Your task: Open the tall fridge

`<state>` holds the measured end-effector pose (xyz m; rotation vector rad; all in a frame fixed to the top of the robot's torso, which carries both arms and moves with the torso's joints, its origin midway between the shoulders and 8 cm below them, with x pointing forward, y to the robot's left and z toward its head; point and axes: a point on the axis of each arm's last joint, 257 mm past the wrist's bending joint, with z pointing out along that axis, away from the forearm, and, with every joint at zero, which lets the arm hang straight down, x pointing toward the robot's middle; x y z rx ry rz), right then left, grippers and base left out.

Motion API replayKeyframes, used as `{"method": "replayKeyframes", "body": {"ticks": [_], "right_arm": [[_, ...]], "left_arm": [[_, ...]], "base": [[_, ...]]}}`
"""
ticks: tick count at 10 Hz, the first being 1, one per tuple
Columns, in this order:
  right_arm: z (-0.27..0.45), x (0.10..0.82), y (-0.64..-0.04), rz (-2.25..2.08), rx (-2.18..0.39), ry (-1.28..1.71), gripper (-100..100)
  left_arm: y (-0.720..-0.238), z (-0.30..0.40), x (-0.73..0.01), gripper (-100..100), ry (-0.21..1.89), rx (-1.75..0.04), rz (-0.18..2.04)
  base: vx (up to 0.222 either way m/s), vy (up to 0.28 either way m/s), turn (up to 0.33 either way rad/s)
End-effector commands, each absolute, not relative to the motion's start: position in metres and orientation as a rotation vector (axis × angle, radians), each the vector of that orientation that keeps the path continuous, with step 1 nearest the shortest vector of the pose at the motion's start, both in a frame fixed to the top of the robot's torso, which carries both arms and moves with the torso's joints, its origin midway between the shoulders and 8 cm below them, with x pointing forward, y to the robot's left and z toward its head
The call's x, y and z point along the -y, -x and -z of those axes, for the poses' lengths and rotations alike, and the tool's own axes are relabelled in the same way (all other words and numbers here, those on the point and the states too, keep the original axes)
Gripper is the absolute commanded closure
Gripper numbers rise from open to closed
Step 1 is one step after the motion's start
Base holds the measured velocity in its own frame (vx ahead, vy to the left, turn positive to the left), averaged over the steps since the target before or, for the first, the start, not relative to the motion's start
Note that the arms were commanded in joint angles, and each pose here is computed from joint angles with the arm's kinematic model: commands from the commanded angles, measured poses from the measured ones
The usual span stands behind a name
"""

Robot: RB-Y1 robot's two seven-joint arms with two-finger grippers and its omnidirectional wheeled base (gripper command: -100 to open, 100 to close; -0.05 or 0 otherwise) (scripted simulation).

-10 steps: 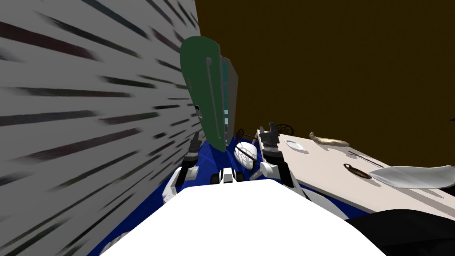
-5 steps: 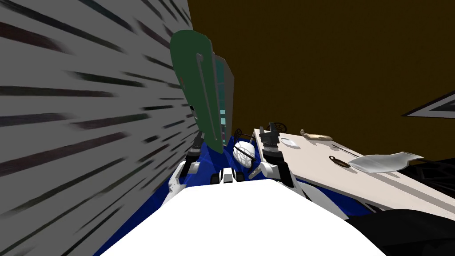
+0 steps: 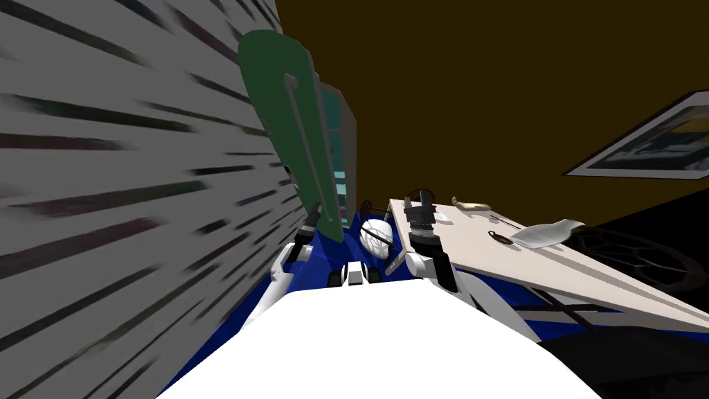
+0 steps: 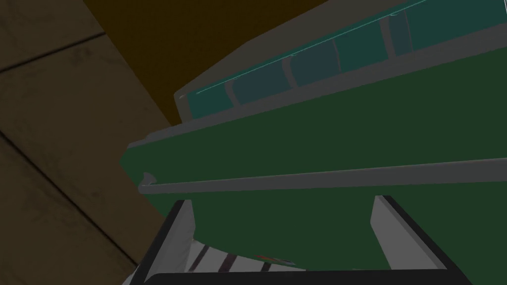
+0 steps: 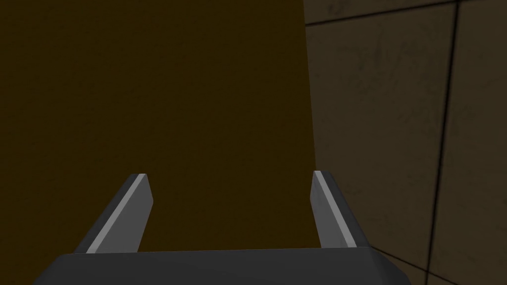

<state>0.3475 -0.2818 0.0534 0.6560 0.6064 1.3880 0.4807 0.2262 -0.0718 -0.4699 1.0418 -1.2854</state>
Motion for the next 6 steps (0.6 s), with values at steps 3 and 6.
{"method": "replayKeyframes", "body": {"ticks": [3,6], "right_arm": [[-0.053,0.282,-0.347,-1.388,-0.606,-0.656,0],[-0.053,0.282,-0.347,-1.388,-0.606,-0.656,0]], "left_arm": [[-0.521,0.078,-0.233,-100,0.469,-1.102,1.265],[-0.536,0.086,-0.238,-100,0.477,-1.133,1.246]], "base": [[0.004,0.004,-0.110],[0.004,-0.002,-0.093]]}}
